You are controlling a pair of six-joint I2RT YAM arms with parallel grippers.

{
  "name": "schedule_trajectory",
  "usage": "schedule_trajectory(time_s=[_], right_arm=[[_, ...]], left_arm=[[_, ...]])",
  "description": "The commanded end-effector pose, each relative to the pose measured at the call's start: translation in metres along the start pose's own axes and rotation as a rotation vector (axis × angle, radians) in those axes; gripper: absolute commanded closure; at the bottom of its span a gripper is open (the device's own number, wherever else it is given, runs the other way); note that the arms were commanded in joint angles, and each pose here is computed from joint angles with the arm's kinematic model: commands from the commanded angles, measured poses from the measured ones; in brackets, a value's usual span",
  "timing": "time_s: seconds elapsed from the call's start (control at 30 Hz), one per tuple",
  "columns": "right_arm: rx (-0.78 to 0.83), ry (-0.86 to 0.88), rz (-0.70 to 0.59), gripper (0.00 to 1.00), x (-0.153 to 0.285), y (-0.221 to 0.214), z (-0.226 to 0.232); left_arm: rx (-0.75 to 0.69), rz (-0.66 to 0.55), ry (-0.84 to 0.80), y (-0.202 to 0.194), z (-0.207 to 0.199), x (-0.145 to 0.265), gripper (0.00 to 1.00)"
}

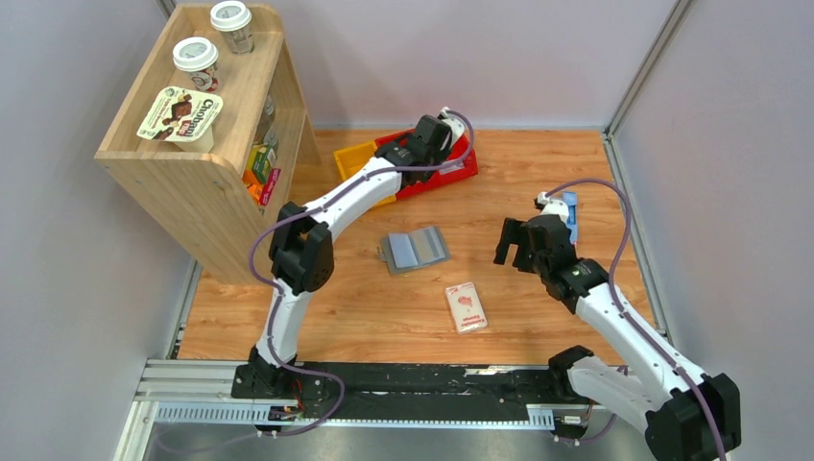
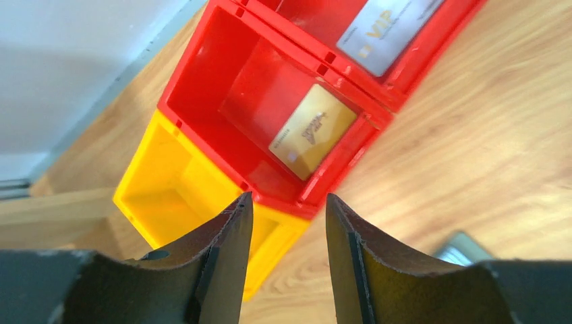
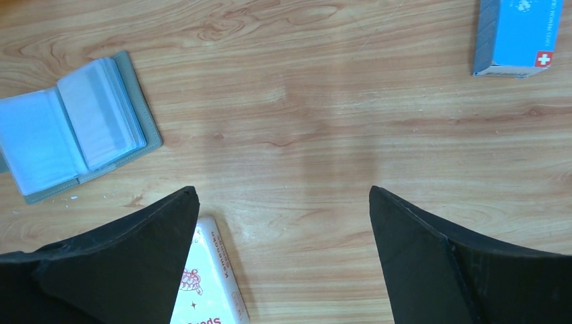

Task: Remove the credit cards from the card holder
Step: Place the credit card in the storage box.

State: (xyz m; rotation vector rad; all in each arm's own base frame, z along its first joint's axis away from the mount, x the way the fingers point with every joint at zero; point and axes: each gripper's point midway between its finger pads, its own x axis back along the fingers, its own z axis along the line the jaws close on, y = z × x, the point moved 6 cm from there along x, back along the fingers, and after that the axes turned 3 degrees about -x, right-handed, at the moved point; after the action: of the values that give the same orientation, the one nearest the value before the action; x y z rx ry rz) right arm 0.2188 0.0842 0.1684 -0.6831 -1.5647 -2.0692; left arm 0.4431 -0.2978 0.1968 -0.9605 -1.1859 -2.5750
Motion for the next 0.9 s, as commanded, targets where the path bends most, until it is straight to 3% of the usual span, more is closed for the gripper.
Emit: schedule_trajectory(time_s=[0.0,0.2,0.57,0.87], right_arm=[[0.013,0.065,-0.036,0.00,-0.002,0.017,0.015],[0.017,0.138,0.009,0.00,-0.010,0.019,0.030],[0.054,0.300,0.132,0.00,-0.056,0.019,0.076],[0.069,0.322,0.122,0.00,-0.107,0.041,0.107]], left_arm=[[0.300,-0.048,-0.143,0.015,0.012,0.061,0.48],[0.539,0.068,-0.250,-0.034,0.007,0.070,0.51],[0.616,0.205,-0.380,-0.103,-0.041,0.071,0.59],[0.614,0.323,-0.403,-0.160,-0.066,0.072,0.60]])
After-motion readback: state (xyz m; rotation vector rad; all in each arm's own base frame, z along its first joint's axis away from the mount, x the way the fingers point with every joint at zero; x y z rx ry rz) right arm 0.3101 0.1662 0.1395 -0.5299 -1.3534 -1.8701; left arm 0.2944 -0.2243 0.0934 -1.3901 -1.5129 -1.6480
